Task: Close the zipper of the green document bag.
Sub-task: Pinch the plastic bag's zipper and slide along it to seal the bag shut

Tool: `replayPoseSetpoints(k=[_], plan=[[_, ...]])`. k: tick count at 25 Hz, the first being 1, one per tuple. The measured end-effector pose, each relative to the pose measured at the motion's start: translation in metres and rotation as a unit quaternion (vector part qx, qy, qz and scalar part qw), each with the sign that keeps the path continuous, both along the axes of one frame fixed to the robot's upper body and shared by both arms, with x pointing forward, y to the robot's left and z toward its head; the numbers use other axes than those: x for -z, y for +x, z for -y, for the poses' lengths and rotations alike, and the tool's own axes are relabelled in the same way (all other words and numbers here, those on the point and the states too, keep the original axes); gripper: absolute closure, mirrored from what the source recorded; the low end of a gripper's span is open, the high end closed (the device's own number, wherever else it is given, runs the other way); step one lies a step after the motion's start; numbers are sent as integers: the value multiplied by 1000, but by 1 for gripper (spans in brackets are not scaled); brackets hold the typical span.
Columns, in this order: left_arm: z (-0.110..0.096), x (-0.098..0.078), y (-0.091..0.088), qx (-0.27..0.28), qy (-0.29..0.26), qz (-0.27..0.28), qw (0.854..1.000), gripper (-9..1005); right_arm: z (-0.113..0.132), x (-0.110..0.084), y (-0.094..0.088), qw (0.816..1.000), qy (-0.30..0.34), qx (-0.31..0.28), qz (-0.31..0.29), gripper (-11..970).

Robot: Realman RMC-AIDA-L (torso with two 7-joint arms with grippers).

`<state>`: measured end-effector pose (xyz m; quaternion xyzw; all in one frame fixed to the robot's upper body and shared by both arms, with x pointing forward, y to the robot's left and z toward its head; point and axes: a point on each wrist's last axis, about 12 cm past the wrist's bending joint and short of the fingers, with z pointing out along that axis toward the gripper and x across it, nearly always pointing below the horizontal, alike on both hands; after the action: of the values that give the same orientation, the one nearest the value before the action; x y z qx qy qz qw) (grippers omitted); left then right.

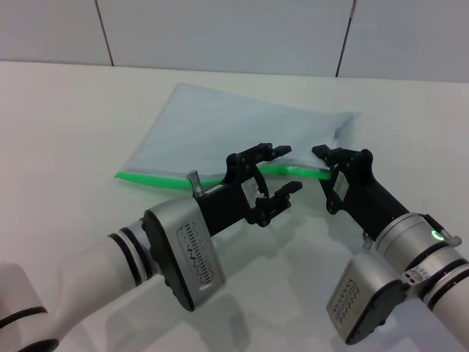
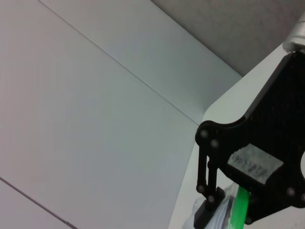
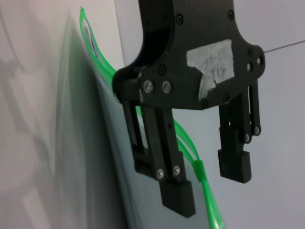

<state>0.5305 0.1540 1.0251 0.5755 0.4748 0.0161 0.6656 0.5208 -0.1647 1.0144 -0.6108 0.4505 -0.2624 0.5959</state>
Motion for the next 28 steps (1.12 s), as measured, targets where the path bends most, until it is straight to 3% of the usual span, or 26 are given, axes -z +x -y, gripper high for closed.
replayPoseSetpoints(k=[11,16,28], plan=[[-2,1,-1,-5,18,22,1000,445,0,0,0,1000,0,0,0,921],[-3,2,-1,-5,29,34,999,626,-1,0,-1,1000,-2,-4,2,922],[-5,3,-2,-6,46,50,998,735,-3,0,-3,1000,-5,-15,4,924]])
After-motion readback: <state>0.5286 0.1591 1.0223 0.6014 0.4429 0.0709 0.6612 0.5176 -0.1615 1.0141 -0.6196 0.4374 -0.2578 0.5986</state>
